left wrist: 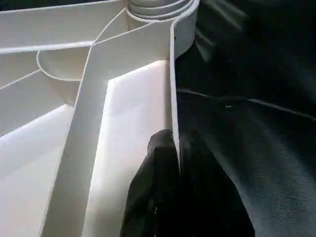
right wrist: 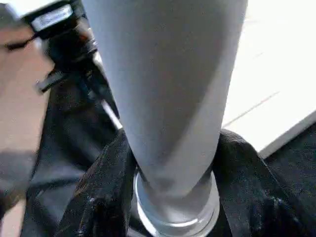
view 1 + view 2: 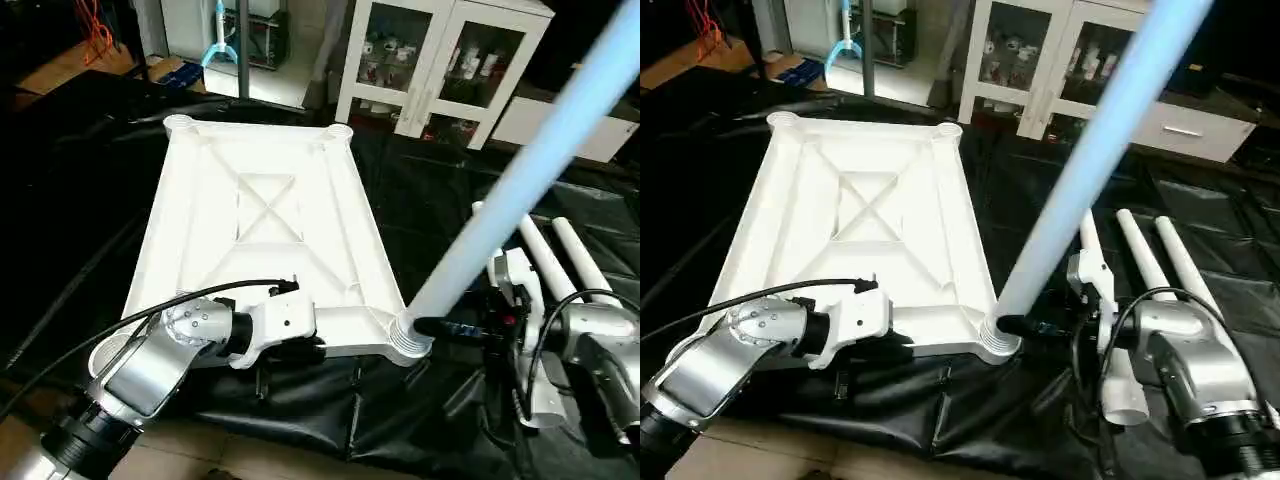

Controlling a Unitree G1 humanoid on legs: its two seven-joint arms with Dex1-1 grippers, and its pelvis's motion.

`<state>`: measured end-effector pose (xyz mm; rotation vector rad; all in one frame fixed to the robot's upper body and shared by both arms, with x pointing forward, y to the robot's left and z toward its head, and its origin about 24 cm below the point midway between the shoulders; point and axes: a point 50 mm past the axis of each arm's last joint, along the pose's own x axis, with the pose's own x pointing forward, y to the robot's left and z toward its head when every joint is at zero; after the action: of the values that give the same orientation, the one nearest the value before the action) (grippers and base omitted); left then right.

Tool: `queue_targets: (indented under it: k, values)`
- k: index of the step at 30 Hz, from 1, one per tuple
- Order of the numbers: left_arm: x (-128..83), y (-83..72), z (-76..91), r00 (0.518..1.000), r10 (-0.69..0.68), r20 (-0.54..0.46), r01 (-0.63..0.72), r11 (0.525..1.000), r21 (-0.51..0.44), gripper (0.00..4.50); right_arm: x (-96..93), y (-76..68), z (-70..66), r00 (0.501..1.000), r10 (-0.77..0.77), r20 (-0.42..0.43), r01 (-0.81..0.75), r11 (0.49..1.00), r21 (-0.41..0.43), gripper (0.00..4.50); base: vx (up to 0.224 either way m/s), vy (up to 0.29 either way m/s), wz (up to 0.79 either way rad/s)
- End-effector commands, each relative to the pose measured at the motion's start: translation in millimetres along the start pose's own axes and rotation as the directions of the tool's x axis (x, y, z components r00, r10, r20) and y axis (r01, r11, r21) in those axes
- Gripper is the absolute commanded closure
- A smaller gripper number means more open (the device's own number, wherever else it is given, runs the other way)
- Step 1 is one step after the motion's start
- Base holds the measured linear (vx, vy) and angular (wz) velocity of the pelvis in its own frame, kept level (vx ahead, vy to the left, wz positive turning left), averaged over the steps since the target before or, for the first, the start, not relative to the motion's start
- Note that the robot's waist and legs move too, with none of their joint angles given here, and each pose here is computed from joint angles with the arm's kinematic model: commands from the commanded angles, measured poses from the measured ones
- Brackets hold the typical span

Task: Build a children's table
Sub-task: Rotate leg to tighten

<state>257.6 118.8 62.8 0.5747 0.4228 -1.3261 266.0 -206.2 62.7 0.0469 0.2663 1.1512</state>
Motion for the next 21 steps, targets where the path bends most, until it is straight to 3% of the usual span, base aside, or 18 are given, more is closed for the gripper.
queue_targets:
  k: [1,3,4,7,9,10,13,14,15,18,21]
  values:
    - [5,-0.2,1.8,1.000,0.023,0.016,-0.023,0.999,-0.039,4.50,-2.5,-14.1,1.5,0.987,-0.162,0.013,0.161,0.987,0.011,2.57,0.000,0.000,0.00]
    - [5,2.9,1.9,0.998,0.057,0.011,-0.056,0.996,-0.066,4.50,0.6,-17.7,-0.6,0.975,-0.222,0.013,0.222,0.975,0.015,2.58,0.000,0.000,0.00]
    - [6,11.8,2.5,0.987,0.157,-0.017,-0.158,0.978,-0.132,4.50,10.7,-23.1,-6.6,0.937,-0.349,0.008,0.349,0.937,0.029,2.59,0.000,0.000,0.00]
    - [8,21.9,4.4,0.961,0.271,-0.050,-0.276,0.941,-0.195,4.50,23.7,-26.0,-13.6,0.883,-0.469,-0.002,0.469,0.881,0.058,2.61,0.000,0.000,0.00]
    - [12,29.7,7.8,0.931,0.357,-0.077,-0.364,0.895,-0.258,4.50,39.0,-29.5,-21.5,0.788,-0.615,-0.031,0.615,0.784,0.082,2.62,0.000,0.000,0.00]
    - [15,33.6,9.8,0.909,0.403,-0.103,-0.416,0.865,-0.281,4.50,49.0,-32.9,-26.9,0.681,-0.730,-0.060,0.732,0.676,0.086,2.62,0.000,0.000,0.00]
    - [20,36.1,12.4,0.896,0.429,-0.117,-0.444,0.849,-0.286,4.50,59.7,-35.8,-31.4,0.536,-0.840,-0.086,0.843,0.530,0.090,2.63,0.000,0.000,0.00]
    - [24,35.9,14.7,0.896,0.429,-0.115,-0.444,0.850,-0.284,4.50,72.3,-33.9,-29.8,0.483,-0.872,-0.077,0.873,0.473,0.122,2.63,0.000,0.000,0.00]
    - [28,35.0,17.0,0.897,0.426,-0.113,-0.440,0.852,-0.282,4.50,85.6,-30.4,-26.0,0.459,-0.886,-0.061,0.882,0.447,0.148,2.63,0.000,0.000,0.00]
    - [30,33.8,19.3,0.901,0.419,-0.109,-0.432,0.857,-0.280,4.50,100.6,-24.9,-17.9,0.486,-0.874,-0.016,0.863,0.477,0.167,2.64,0.000,0.000,0.00]
    - [28,33.4,17.7,0.900,0.419,-0.121,-0.436,0.855,-0.280,4.50,114.5,-15.6,-3.3,0.603,-0.792,0.096,0.760,0.607,0.232,2.64,0.000,0.000,0.00]
